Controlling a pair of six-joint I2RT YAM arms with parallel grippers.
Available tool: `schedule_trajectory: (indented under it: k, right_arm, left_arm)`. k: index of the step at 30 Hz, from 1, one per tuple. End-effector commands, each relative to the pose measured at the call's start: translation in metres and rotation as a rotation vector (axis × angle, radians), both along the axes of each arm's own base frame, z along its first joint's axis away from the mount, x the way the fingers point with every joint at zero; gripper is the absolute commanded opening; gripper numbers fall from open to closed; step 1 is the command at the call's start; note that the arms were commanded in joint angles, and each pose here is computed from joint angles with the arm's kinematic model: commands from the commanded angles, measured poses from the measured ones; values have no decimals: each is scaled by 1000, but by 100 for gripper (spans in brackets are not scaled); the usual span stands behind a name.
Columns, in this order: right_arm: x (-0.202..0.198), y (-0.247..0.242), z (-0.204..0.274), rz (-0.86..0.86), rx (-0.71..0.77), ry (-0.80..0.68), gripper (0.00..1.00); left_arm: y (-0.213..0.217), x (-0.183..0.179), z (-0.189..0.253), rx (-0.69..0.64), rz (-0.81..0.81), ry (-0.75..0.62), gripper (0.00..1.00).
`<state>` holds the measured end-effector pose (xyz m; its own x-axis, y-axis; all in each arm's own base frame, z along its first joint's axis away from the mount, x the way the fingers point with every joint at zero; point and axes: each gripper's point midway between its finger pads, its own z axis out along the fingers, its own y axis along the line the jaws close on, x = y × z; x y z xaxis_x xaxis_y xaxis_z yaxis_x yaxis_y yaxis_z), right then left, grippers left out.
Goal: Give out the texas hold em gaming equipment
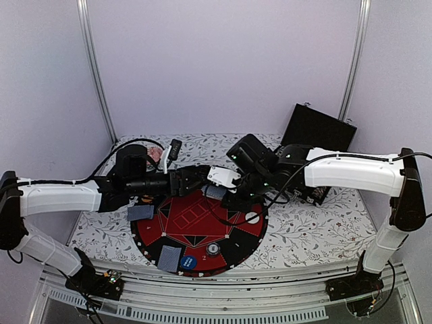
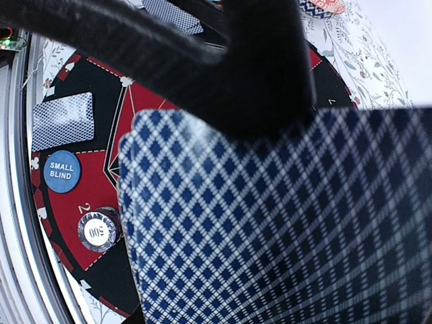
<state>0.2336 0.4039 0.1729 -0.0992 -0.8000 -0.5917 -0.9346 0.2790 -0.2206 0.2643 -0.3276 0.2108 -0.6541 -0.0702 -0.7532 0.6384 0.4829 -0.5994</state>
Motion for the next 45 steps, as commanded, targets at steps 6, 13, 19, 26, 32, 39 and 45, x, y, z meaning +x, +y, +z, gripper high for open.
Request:
schedule_trajectory:
  k: [6,13,19,26,32,39,45]
  right_arm:
    - [0,18,15,31,49,-23,40]
    - [0,19,15,35,51,-22,40]
    - [-1,20,16,40,57,-17,40]
    - [-2,21,15,45,57,-12,40]
    - [-2,18,14,37,53,-15,40]
    - [-1,13,10,27,41,-21,40]
    - [0,13,7,24,31,-23,40]
  left_arm:
    - [-20,-2,11,-8,-67,-50,73]
    - [-15,-5,21,-14,-69,-100,73]
    - [-20,-31,42,-136,-190,-178,76]
    - [-25,-16,21,-33,-110,-162,75]
    - [-25,-8,12,21,-82,-145,62]
    - [-6,-6,3,76,-9,-148,43]
    - [1,-10,2,91,3,-147,38]
